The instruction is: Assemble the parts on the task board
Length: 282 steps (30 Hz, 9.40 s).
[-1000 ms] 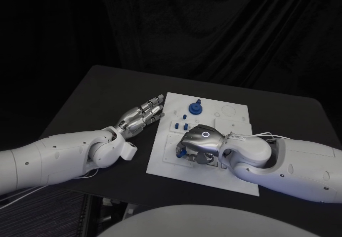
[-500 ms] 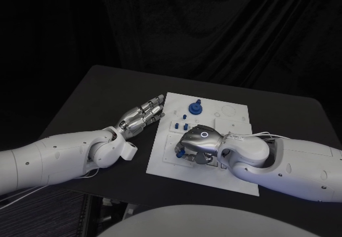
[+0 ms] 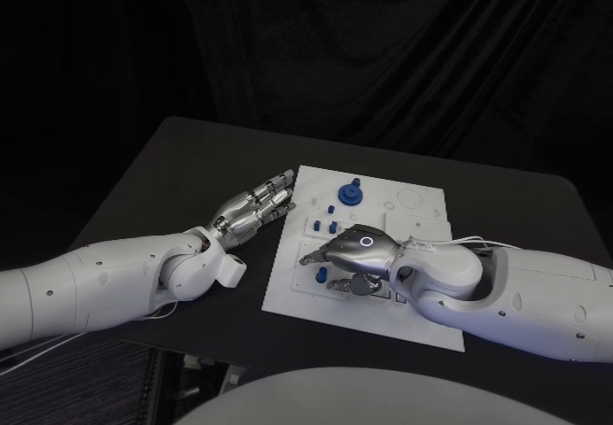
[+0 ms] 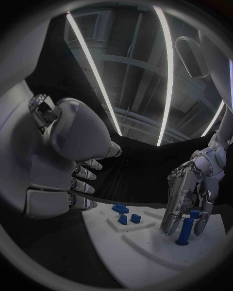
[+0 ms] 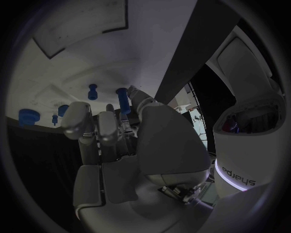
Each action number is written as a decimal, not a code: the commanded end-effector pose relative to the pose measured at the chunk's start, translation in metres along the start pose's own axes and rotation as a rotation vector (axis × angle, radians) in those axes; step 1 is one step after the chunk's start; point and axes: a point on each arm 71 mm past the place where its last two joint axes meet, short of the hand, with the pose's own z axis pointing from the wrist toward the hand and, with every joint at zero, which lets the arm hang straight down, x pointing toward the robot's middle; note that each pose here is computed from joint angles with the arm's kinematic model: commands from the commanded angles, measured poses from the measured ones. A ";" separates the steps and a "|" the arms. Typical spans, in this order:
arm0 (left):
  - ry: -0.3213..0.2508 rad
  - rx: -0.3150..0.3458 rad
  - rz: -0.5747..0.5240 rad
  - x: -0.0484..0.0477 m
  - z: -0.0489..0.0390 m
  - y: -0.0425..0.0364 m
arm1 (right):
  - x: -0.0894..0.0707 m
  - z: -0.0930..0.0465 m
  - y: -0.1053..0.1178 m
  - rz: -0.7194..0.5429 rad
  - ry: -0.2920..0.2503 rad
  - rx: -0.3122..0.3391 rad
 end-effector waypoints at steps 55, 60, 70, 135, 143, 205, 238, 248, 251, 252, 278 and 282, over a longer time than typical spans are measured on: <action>-0.026 0.126 0.009 -0.0042 -0.0072 -0.0087 | 0.001 -0.195 -0.084 0.272 0.179 0.872; -0.026 0.120 0.008 -0.0050 -0.0081 -0.0084 | 0.006 -0.191 -0.077 0.269 0.179 0.859; -0.024 0.111 0.005 -0.0051 -0.0089 -0.0078 | 0.009 -0.181 -0.069 0.270 0.162 0.830; -0.013 0.064 -0.014 -0.0056 -0.0132 -0.0023 | 0.044 -0.149 -0.055 0.233 0.241 0.767; -0.014 0.061 -0.014 -0.0058 -0.0136 -0.0013 | 0.044 -0.149 -0.056 0.321 0.192 0.765; -0.008 0.053 -0.020 -0.0035 -0.0124 0.0016 | 0.039 -0.116 -0.053 0.756 0.121 0.766; -0.013 0.048 -0.017 -0.0038 -0.0127 0.0030 | -0.002 -0.169 -0.075 0.634 0.074 0.835; -0.013 0.049 -0.017 -0.0040 -0.0126 0.0031 | 0.016 -0.191 -0.078 0.477 0.187 0.927; -0.013 0.048 -0.017 -0.0043 -0.0127 0.0032 | 0.022 -0.194 -0.078 0.446 0.214 0.944; -0.013 0.048 -0.017 -0.0044 -0.0127 0.0033 | 0.023 -0.194 -0.078 0.437 0.224 0.947; -0.010 0.044 -0.020 -0.0041 -0.0123 0.0044 | 0.053 -0.188 -0.071 0.429 0.307 0.940; -0.009 0.043 -0.021 -0.0041 -0.0124 0.0045 | 0.057 -0.185 -0.070 0.432 0.308 0.934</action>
